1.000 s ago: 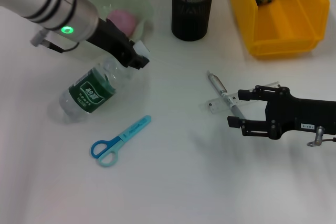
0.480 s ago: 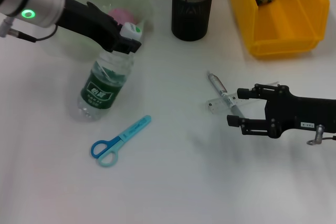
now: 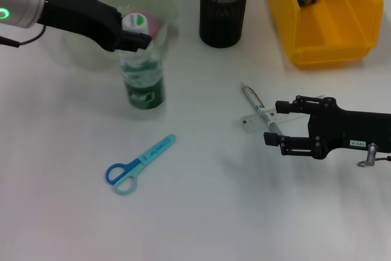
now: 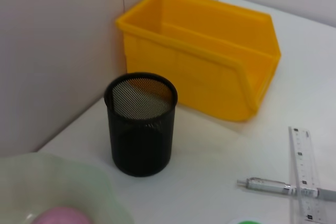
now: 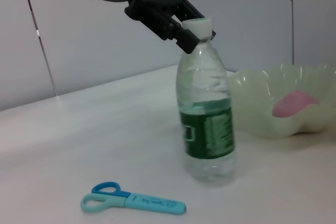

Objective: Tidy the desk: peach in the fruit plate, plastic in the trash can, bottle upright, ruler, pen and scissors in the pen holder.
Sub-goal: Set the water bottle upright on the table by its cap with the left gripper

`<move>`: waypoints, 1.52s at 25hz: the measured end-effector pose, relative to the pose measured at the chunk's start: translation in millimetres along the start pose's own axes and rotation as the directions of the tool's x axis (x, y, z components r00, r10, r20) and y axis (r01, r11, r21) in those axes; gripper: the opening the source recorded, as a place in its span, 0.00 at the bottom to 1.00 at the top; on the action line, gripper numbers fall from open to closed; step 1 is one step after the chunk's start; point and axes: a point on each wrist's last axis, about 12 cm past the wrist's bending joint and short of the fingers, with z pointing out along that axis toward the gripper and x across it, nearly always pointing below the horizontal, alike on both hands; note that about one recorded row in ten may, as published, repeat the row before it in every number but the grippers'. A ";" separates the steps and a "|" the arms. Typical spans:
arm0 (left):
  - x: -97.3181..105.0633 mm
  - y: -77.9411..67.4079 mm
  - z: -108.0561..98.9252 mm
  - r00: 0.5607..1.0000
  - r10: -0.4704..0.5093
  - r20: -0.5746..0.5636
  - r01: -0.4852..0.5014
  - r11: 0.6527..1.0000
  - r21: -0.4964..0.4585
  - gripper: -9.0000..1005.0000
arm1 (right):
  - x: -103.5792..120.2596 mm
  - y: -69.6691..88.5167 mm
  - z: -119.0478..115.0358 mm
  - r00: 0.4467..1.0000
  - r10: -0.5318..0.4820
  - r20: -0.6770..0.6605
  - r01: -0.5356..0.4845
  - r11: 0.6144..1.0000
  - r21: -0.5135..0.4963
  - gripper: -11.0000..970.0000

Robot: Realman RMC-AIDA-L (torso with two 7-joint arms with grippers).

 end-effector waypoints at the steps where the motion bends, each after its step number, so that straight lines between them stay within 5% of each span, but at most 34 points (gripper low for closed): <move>1: 1.3 0.3 -2.3 1.000 0.000 0.009 0.000 1.000 -0.005 0.45 | -0.1 -0.1 0.1 1.000 0.000 0.000 0.000 1.000 0.000 0.78; 38: 62.2 35.8 -57.0 0.978 -0.163 0.127 0.183 0.970 -0.163 0.46 | -12.2 -2.9 9.1 1.000 -0.016 0.016 0.016 1.000 -0.025 0.78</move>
